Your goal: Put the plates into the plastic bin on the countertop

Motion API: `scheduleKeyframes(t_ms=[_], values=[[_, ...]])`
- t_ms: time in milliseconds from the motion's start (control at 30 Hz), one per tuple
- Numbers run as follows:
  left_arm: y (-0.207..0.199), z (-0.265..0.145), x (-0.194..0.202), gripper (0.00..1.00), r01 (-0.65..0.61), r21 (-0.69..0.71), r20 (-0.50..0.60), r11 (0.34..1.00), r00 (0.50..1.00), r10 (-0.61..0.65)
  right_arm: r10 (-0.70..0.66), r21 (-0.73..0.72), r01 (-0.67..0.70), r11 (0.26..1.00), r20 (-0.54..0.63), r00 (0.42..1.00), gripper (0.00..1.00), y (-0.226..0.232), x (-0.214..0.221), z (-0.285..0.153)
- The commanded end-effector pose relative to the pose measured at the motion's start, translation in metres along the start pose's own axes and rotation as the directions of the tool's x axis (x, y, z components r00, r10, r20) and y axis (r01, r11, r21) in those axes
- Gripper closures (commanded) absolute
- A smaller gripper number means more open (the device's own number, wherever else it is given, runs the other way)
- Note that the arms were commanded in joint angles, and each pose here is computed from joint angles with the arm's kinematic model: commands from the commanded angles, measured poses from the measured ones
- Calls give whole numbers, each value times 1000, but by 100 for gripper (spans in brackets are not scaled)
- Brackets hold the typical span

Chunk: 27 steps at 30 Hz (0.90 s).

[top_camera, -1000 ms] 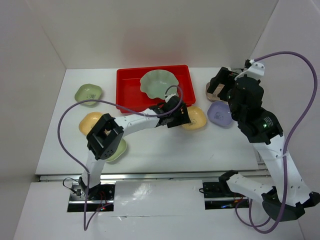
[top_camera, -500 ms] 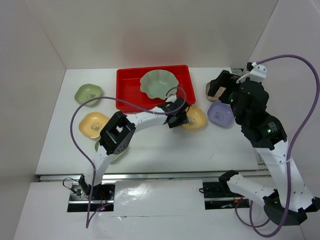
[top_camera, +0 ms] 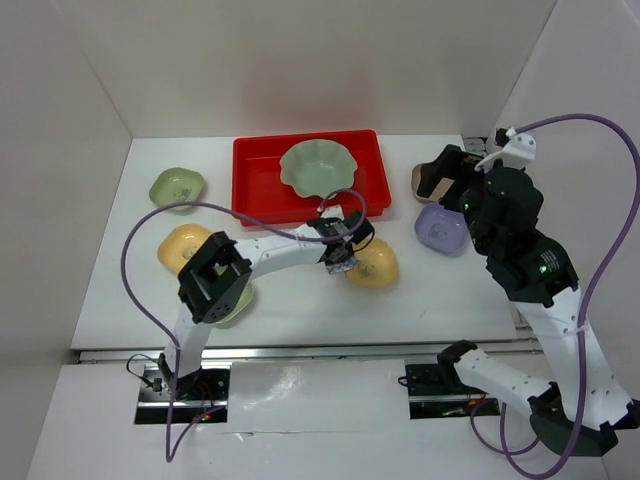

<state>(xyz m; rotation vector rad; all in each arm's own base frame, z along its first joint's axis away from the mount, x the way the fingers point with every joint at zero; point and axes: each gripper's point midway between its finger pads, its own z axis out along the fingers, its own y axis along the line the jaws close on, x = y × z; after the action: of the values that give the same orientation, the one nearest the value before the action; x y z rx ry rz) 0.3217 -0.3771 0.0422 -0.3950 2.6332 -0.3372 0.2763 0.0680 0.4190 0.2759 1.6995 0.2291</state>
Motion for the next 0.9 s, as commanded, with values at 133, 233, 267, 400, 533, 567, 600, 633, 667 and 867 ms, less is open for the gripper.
scheduleKeyframes(t_ms=[133,233,267,400,533,567,600,633,667,867], values=[[9,-122,-30,100,-126,53,152,991,982,116,13,-35,-11,999,42,999,0,6,-13,-6],[0,-165,-74,100,-137,92,248,986,962,110,29,-38,-26,999,72,997,0,6,-21,-8],[0,-182,-95,100,-120,92,275,988,957,91,38,-38,-35,999,71,997,0,6,-21,-8],[18,-183,-163,100,-50,69,315,996,949,26,58,-83,-53,995,58,997,0,12,-14,-10],[44,-159,-238,100,-20,44,381,999,925,2,91,-158,-75,985,94,991,0,15,-17,-25],[44,-146,-250,100,-41,33,387,999,922,25,100,-169,-84,982,90,991,0,18,-15,-24],[44,-136,-258,100,-56,44,390,997,920,34,98,-167,-83,982,86,991,0,16,-12,-24],[39,-134,-285,100,-58,91,451,994,892,11,102,-183,-84,979,88,991,0,19,-13,-25],[37,-115,-292,100,-106,83,459,991,886,56,92,-201,-77,977,66,994,0,23,-5,-23],[22,-52,-323,100,-246,138,453,959,877,160,41,-227,-48,973,-38,998,0,31,31,-8]])
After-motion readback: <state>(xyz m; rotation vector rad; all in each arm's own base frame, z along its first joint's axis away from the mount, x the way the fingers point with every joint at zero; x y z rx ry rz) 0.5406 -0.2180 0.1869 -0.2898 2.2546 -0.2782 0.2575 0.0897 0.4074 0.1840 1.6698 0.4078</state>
